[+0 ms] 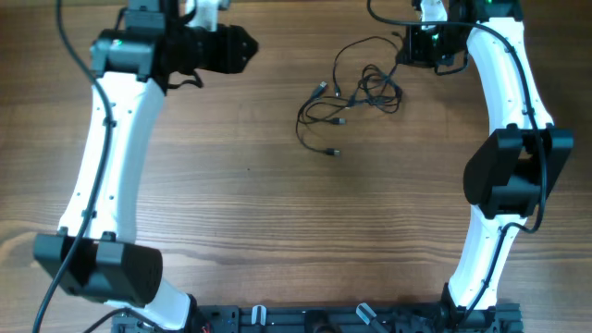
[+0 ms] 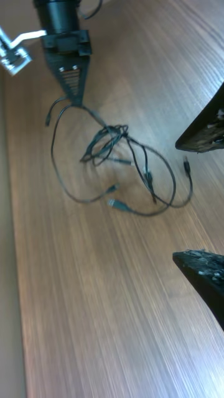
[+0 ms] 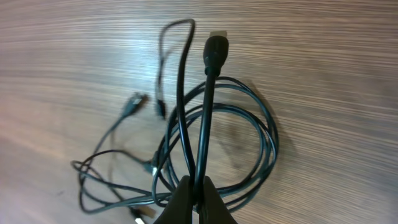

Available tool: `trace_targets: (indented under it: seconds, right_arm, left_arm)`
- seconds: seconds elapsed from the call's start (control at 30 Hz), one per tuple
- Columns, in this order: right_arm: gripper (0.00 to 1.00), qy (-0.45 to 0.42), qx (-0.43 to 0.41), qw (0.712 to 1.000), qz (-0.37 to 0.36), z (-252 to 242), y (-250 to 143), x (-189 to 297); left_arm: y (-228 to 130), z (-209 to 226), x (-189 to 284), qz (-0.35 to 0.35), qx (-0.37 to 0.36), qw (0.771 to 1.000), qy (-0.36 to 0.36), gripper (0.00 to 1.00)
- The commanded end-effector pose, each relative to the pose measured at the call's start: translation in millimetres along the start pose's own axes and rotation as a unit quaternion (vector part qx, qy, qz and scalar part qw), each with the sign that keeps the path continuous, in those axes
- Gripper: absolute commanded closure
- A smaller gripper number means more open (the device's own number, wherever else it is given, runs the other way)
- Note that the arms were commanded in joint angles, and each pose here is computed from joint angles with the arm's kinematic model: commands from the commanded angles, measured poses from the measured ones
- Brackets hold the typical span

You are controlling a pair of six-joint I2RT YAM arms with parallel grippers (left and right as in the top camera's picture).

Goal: Untangle cables

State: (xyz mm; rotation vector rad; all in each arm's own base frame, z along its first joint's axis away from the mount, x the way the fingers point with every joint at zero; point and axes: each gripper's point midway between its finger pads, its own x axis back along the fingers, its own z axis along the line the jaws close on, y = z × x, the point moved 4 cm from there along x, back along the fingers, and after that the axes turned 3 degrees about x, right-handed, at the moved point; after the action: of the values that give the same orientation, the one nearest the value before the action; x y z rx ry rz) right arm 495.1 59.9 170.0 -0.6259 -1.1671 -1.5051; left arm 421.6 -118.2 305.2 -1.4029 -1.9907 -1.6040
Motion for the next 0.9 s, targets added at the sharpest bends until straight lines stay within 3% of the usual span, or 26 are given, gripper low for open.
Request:
trace_targets:
  seconds: [0.0,0.47,0.87]
  right_arm:
    - [0.95,0.072,0.008,0.997,0.007,14.5,-2.6,-8.7]
    - [0.96,0.086,0.017,0.996,0.015,18.4,-7.0,-7.9]
    - [0.95,0.109,0.027,0.994,0.006,29.5,-6.1,4.5]
  left_arm:
    - [-8.4,-6.4,-35.4,0.037,-0.003,0.999,-0.02,0.47]
    - [-56.2,-26.4,-133.7,0.14,-0.02,0.989,-0.048,0.43]
    - [-79.5,-23.3,-167.4,0.177,-0.04,0.982,-0.055,0.46]
